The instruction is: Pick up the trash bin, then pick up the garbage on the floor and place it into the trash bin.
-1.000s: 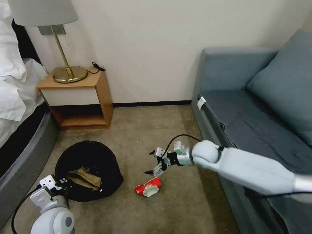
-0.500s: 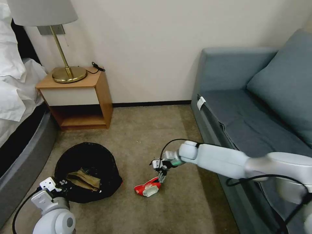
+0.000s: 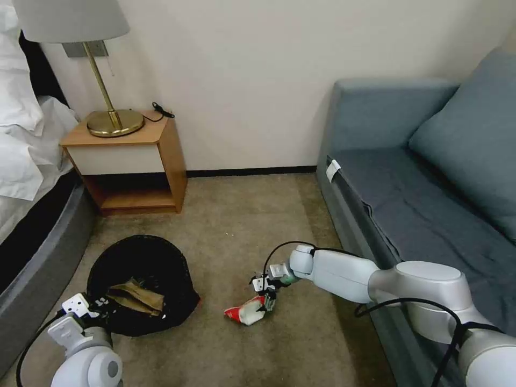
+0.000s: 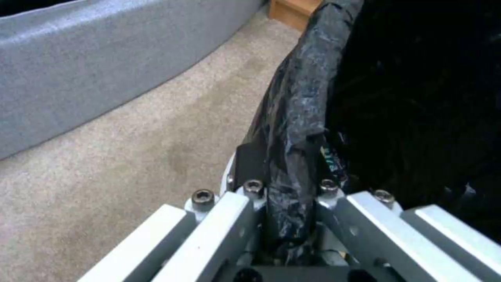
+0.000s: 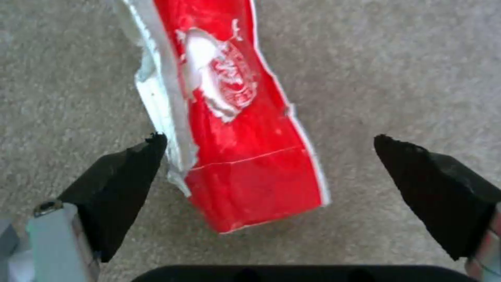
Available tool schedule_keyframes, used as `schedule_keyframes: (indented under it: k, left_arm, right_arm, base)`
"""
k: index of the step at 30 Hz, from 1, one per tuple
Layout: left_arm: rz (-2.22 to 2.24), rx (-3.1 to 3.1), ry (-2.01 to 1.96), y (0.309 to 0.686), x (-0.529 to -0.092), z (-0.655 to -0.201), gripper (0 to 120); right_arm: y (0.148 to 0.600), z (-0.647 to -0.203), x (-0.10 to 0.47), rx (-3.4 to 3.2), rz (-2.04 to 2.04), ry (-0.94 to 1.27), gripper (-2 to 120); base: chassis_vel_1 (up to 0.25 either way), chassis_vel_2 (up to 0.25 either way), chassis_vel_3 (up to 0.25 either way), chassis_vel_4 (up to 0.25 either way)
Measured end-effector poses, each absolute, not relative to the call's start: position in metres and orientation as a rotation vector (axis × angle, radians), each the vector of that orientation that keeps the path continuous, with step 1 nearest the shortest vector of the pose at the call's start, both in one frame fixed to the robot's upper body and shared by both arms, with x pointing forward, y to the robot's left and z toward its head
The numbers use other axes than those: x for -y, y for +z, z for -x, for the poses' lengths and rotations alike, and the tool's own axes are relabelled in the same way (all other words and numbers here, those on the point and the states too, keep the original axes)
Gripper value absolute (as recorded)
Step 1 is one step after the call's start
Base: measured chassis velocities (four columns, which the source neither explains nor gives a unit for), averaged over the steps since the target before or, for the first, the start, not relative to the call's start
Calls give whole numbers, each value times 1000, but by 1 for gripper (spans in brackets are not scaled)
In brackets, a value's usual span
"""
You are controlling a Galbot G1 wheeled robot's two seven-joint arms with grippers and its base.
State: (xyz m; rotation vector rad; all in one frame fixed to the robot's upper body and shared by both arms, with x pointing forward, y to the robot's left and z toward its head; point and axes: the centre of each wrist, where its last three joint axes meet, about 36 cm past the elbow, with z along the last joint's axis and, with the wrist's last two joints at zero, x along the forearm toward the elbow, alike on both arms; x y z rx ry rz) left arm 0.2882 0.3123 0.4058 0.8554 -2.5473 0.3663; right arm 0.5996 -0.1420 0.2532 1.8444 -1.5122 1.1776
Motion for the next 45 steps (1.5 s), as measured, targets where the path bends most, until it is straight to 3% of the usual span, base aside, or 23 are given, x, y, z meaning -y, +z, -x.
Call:
schedule_keyframes:
  k: [8,11,36,45]
  left_arm:
    - [-860,2547,369,404,-312,-288,3]
    - [-860,2547,369,404,-312,-288,3]
    - [-863,2547,371,403,-311,-290,3]
    - [-859,2550,370,404,-311,-291,3]
  right_arm:
    - [248,-596,141,1529,-1862,1177,99]
    - [246,-596,139,1536,-1872,1175,93]
    - [240,-592,141,1570,-1915,1141,2]
    - [262,-599,146,1660,-1920,1099,0]
  base:
    - [0,0,0,0]
    - [0,0,0,0]
    - [0,0,0,0]
    - [0,0,0,0]
